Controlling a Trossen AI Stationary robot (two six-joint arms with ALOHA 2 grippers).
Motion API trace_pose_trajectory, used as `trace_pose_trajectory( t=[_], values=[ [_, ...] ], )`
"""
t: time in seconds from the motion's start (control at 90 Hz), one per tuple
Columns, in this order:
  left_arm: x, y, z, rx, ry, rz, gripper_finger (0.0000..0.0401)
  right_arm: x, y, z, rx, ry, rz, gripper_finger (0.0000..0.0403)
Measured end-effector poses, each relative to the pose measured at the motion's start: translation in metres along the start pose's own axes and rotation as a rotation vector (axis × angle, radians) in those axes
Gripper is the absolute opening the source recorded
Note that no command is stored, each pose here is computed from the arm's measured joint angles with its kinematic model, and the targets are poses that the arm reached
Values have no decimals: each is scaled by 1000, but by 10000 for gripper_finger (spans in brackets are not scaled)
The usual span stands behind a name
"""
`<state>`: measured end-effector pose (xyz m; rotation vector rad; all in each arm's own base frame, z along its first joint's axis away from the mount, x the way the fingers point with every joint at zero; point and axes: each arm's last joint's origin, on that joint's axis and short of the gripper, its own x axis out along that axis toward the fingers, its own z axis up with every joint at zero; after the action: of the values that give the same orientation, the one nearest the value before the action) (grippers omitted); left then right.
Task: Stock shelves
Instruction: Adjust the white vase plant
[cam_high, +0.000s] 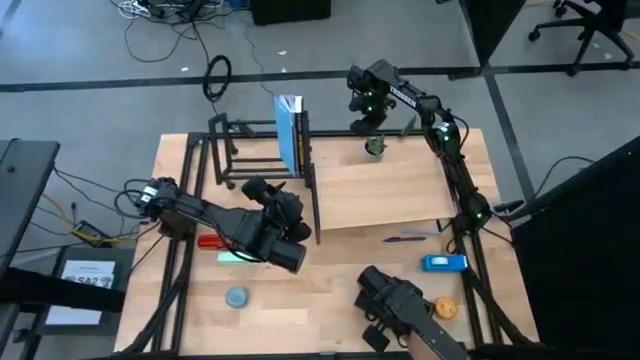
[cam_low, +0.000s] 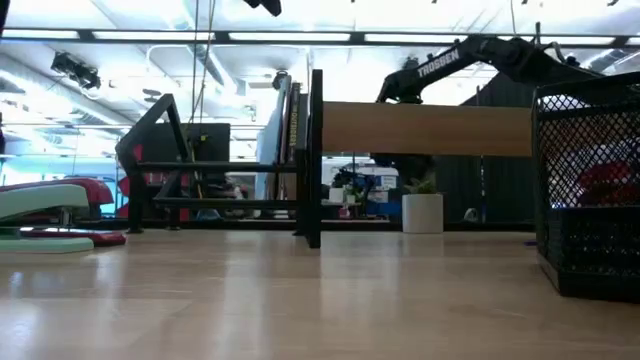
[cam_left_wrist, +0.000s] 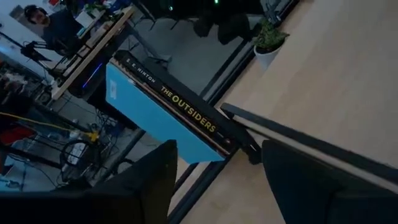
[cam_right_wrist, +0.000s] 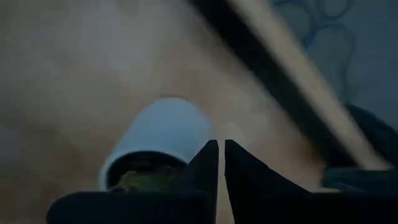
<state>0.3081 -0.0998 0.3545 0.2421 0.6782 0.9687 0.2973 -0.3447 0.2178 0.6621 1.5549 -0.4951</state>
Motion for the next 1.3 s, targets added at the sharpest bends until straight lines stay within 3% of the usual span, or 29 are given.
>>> trace_pose_trajectory(
  t=[0.144, 0.256, 0.422, 0.533, 0.622, 0.678, 0.9, 1.089, 1.2, 1.3],
  values=[
    [0, -1, 0, -2, 12, -11, 213, 18, 13, -2, -41, 67, 86, 0],
    [0, -1, 0, -3, 17, -16, 213, 28, 29, -4, -90, 114, 68, 0],
    [0, -1, -1, -2, 19, -17, 213, 11, 49, -11, -157, 59, 203, 0],
    [0, -1, -1, 2, 19, -17, 213, 7, 52, -12, -165, 68, 58, 0],
    [0, -1, -1, 3, 19, -17, 213, 9, 44, -11, -100, 77, -94, 0],
    [0, -1, 0, 2, 18, -17, 214, 10, 38, -10, -72, 75, -127, 0],
    [0, -1, 0, 5, 18, -17, 213, 40, 41, -19, -89, 199, 24, 0],
    [0, -1, 0, 14, 18, -18, 213, 70, 65, -30, -190, 314, 132, 0],
    [0, -2, 0, 16, 15, -21, 213, 69, 80, -33, -249, 315, 148, 0],
    [0, -2, 0, 15, 15, -22, 214, 53, 91, -38, -302, 266, 238, 0]
  ],
)
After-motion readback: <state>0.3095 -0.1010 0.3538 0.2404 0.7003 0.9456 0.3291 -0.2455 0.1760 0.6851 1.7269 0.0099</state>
